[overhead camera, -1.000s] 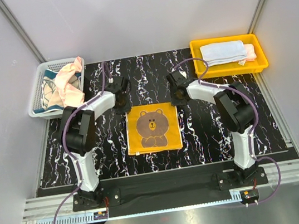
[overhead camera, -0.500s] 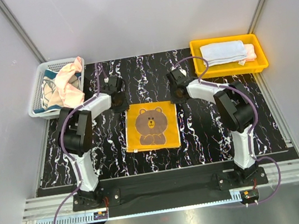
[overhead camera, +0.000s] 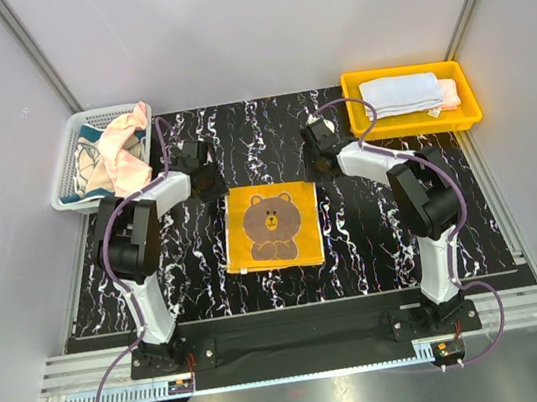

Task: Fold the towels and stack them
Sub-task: Fold the towel

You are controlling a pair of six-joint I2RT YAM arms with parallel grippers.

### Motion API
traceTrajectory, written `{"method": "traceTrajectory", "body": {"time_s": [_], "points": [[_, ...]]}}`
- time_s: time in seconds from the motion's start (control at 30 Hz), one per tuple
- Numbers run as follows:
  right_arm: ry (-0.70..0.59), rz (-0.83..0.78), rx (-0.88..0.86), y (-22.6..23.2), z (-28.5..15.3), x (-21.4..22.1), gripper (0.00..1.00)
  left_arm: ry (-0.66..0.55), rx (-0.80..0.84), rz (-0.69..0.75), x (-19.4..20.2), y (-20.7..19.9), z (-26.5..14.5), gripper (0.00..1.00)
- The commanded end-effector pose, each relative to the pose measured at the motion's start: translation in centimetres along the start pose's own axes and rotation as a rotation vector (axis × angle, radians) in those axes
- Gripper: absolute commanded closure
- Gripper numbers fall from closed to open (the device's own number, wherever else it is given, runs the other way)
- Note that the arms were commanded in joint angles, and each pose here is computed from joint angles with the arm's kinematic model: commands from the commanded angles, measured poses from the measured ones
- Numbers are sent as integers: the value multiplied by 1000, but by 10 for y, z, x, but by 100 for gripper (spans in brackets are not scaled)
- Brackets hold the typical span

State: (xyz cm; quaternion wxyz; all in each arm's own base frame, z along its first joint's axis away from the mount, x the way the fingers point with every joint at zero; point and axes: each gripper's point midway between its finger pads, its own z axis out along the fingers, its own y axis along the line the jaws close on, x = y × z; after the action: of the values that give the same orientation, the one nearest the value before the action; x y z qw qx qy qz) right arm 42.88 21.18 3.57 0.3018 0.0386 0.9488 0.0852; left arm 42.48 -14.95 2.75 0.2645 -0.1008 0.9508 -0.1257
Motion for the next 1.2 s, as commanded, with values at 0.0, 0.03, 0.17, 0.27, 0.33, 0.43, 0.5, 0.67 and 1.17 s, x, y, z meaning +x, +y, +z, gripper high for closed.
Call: {"method": "traceTrajectory", "body": {"time_s": [0.0,0.03,0.17,0.27,0.33,0.43,0.5,0.67,1.17], "points": [[-59,9,-19,5,-11,-24,62,-58,75,-9,-19,-18,-1,62],[-56,8,-21,5,-10,-24,62,-58,81,-10,-20,-18,-1,62],[-32,5,-18,4,-4,-16,62,-44,83,-6,-20,-21,0,62],[-14,2,-7,2,-1,-11,62,-36,65,-10,-19,-17,2,62],[-11,2,-5,1,0,-10,62,-20,53,-8,-15,-14,5,62],[1,4,-11,2,2,-7,62,-13,40,-9,-13,-12,8,62],[9,1,-10,2,5,-5,63,-5,43,-10,-12,-12,10,63],[18,-4,5,1,11,-4,66,6,40,-14,-10,-12,17,66],[-73,-19,-10,3,8,-59,88,-100,157,-45,-54,-44,14,100]]}}
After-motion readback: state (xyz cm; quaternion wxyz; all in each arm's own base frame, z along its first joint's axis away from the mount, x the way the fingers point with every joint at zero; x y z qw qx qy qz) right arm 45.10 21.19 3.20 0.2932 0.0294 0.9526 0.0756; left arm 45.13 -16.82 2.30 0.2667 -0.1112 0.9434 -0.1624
